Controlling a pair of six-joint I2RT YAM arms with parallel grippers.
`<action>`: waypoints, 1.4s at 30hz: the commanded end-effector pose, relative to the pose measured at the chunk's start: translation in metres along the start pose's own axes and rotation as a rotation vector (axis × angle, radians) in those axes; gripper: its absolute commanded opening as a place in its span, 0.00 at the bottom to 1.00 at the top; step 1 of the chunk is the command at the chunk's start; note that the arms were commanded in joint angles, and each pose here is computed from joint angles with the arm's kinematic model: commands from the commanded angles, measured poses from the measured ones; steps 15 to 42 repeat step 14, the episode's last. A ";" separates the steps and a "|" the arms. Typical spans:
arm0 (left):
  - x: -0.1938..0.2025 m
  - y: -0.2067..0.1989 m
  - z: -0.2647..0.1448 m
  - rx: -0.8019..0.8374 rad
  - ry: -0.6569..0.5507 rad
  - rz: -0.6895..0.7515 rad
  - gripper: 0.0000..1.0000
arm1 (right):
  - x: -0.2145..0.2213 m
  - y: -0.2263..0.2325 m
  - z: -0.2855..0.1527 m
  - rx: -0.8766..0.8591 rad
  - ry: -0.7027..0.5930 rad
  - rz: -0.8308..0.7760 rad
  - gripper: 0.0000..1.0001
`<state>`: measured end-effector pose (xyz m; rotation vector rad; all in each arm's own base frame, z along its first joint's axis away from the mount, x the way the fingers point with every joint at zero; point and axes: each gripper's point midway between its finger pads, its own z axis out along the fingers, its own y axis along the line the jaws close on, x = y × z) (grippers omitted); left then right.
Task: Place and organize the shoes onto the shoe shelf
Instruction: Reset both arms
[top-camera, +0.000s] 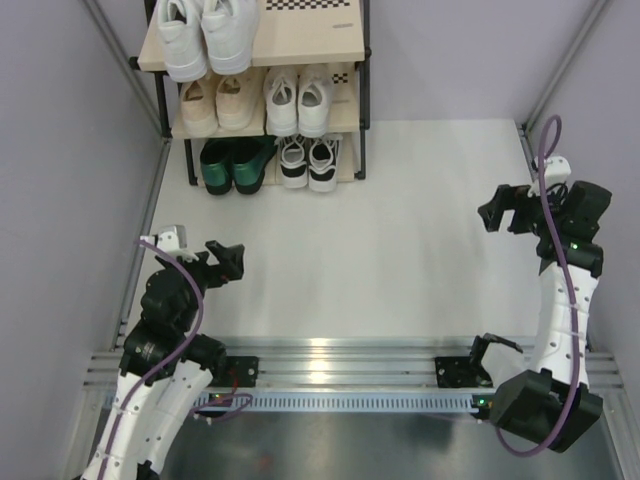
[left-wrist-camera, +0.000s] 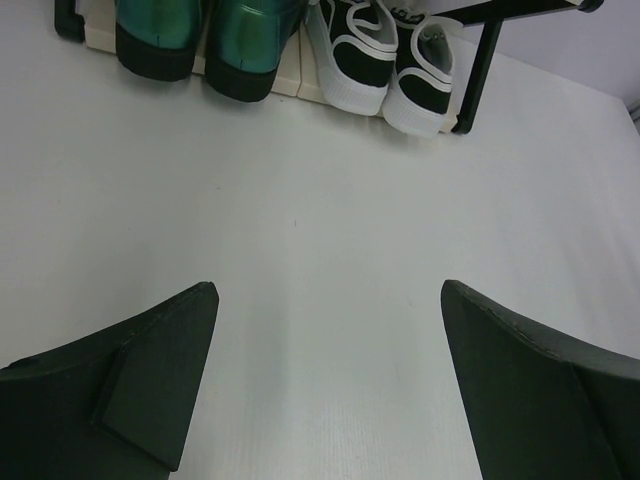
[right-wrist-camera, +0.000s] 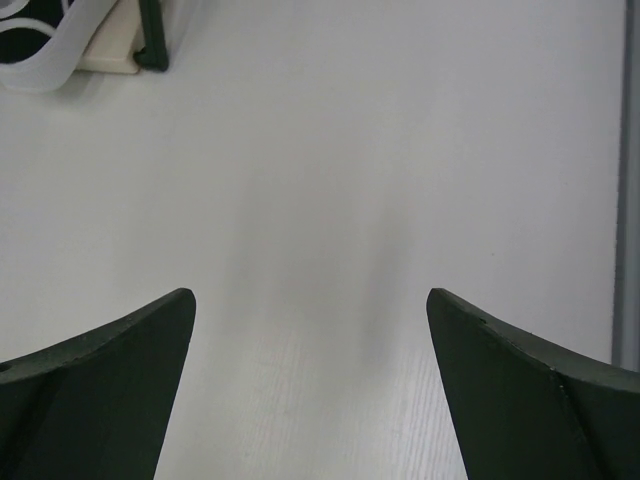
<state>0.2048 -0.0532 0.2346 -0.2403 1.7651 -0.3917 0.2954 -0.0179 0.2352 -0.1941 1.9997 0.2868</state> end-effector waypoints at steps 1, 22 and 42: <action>-0.008 0.005 -0.003 -0.028 -0.032 0.005 0.98 | -0.038 -0.033 -0.018 0.232 -0.124 0.042 0.99; -0.009 0.007 -0.003 -0.041 -0.042 0.002 0.98 | -0.021 -0.043 -0.027 0.341 -0.117 0.091 0.99; -0.009 0.007 -0.003 -0.041 -0.042 0.002 0.98 | -0.021 -0.043 -0.027 0.341 -0.117 0.091 0.99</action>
